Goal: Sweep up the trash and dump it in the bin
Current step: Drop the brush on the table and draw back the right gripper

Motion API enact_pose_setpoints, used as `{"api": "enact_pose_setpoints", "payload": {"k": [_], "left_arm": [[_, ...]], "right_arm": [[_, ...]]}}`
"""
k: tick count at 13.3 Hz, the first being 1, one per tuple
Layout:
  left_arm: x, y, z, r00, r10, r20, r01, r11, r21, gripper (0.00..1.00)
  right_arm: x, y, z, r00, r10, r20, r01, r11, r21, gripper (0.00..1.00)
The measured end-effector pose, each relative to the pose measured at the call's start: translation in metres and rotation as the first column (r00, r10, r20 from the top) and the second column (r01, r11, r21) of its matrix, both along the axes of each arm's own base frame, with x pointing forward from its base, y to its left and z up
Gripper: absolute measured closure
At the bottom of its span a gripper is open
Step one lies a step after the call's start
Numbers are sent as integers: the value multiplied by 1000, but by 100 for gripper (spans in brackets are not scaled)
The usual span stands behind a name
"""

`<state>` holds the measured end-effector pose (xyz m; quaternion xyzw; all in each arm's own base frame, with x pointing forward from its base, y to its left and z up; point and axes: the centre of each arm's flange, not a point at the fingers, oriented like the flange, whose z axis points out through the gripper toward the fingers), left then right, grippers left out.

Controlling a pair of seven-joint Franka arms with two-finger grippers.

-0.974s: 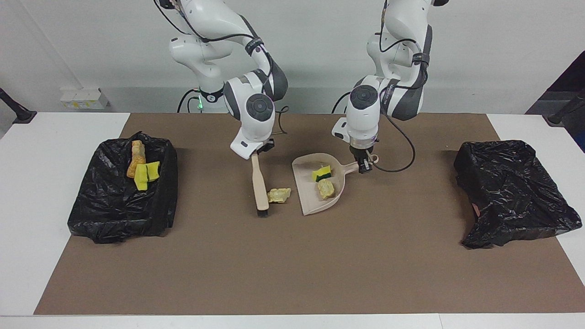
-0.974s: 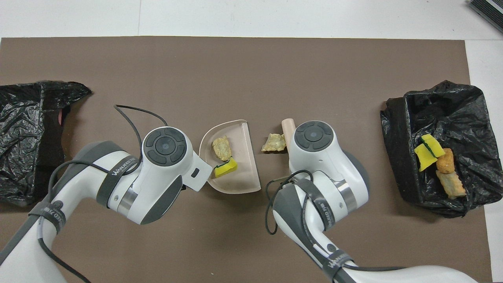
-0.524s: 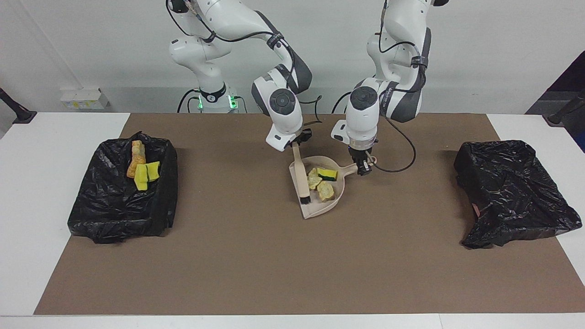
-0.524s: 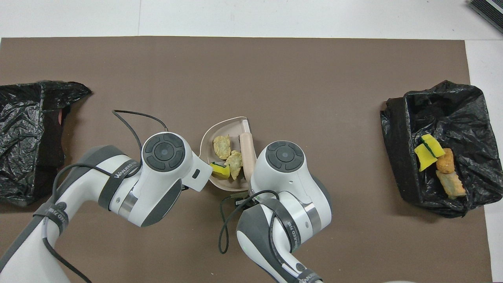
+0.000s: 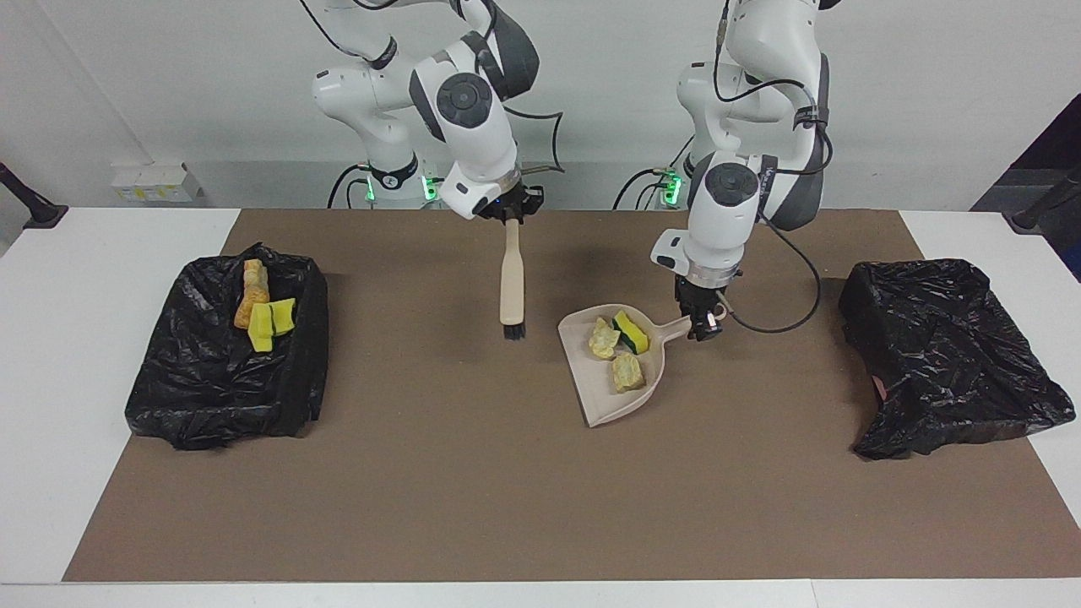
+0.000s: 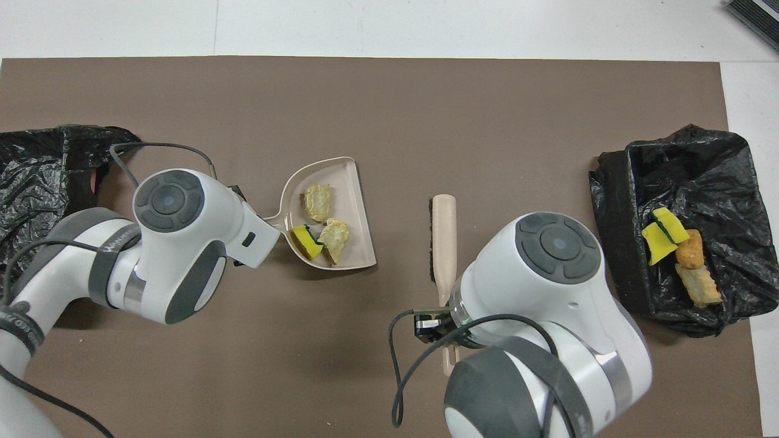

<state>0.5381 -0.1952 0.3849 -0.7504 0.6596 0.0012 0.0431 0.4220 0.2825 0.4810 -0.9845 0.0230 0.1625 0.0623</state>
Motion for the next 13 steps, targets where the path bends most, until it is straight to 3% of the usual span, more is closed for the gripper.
{"api": "enact_pose_setpoints", "payload": {"k": [3, 5, 6, 10, 12, 13], "left_arm": [[26, 49, 35, 999, -52, -9, 52, 999, 4, 70], [32, 70, 37, 998, -62, -14, 62, 998, -9, 70], [31, 73, 34, 998, -63, -22, 63, 998, -9, 70], [29, 80, 7, 998, -57, -27, 56, 998, -11, 70], [34, 87, -20, 999, -46, -13, 46, 999, -16, 83], [37, 91, -34, 999, -40, -2, 40, 999, -20, 84]], "right_arm": [[-47, 45, -23, 1000, -10, 3, 10, 1000, -4, 73], [-82, 100, -59, 1000, 1, 29, -1, 1000, -10, 73], [-97, 115, -77, 1000, 25, 18, -24, 999, -22, 73], [-125, 120, -130, 996, 82, -36, -84, 994, -72, 73], [-131, 118, -138, 995, 91, -46, -95, 992, -83, 73], [-131, 117, -139, 995, 90, -44, -93, 992, -82, 73]]}}
